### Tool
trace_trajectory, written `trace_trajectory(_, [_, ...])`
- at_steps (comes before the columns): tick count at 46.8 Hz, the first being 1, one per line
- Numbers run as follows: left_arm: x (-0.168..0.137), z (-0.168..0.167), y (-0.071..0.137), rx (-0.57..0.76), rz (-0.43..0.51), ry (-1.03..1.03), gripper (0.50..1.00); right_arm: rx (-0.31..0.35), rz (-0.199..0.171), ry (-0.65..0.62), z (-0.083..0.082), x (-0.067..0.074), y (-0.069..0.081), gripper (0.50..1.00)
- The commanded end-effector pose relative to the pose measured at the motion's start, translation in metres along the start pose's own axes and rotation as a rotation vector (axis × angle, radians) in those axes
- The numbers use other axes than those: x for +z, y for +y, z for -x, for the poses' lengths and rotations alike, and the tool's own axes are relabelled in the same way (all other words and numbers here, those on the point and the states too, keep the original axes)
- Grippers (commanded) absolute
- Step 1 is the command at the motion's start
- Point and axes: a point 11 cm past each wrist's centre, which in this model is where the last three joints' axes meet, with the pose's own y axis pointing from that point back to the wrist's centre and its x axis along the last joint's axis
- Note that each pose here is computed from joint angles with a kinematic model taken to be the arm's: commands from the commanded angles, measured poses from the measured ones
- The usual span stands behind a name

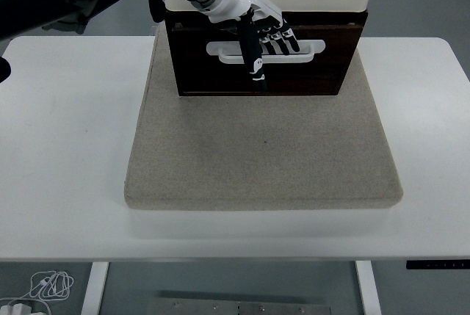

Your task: Open the drawer under the combination cabinet

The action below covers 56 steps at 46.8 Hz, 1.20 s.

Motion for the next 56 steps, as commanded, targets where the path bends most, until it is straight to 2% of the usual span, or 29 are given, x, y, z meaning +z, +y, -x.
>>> trace_trajectory(1, [-0.001, 0.001, 0.0, -0.008, 0.001, -0.001, 1.0, 0.0, 0.0, 0.0, 0.0, 0.0, 0.0, 0.926])
trace_trajectory(56, [0.006, 0.001, 0.01, -0.029, 0.045, 0.002, 1.0, 0.0, 0.0, 0.0, 0.0, 0.0, 0.0, 0.926])
